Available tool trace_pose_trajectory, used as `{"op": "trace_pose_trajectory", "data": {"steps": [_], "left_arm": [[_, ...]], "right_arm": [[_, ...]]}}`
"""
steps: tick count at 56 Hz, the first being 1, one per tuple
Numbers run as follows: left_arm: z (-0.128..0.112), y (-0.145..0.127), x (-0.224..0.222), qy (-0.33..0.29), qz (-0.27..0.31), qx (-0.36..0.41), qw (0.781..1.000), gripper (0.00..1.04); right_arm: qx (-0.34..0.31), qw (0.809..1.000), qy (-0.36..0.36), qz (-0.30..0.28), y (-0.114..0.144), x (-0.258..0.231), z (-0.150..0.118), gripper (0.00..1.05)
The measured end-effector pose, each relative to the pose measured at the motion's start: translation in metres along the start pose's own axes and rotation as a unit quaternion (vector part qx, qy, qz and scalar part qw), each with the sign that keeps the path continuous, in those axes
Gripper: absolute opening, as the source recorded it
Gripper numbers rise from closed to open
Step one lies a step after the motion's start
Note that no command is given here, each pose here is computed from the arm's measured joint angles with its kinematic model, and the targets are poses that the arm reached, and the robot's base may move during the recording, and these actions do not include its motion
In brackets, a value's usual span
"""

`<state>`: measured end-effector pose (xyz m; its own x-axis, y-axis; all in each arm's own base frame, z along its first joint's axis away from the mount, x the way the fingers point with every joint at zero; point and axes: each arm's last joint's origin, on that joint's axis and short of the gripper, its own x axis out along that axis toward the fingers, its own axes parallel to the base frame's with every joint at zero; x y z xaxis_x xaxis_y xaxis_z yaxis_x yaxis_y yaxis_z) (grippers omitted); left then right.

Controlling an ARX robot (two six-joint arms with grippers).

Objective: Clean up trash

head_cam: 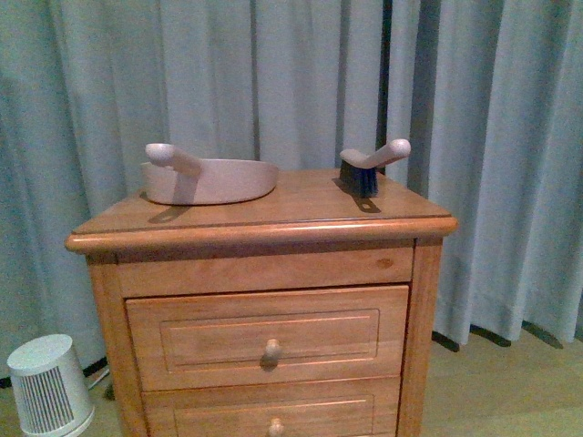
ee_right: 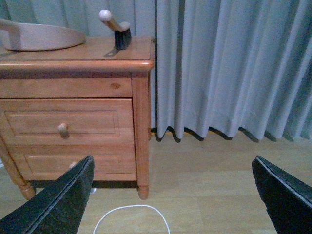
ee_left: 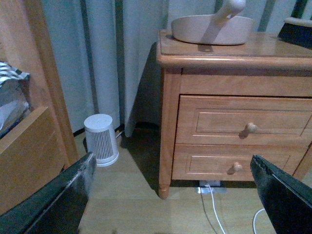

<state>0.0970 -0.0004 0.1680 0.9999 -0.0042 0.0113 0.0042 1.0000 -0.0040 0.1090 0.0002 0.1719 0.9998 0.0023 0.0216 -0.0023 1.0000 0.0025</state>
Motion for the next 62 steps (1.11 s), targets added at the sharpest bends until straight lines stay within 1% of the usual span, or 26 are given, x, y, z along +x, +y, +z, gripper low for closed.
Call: {"op": "trace_pose_trajectory", "data": {"steps": [62], "left_arm": [[0.0000, 0.0000, 0.0000, 0.000, 0.000, 0.000, 1.000, 0.97]], "right_arm": [[0.000, 1.000, 0.000, 0.000, 0.0000, 0.0000, 0.0000, 0.98]]}}
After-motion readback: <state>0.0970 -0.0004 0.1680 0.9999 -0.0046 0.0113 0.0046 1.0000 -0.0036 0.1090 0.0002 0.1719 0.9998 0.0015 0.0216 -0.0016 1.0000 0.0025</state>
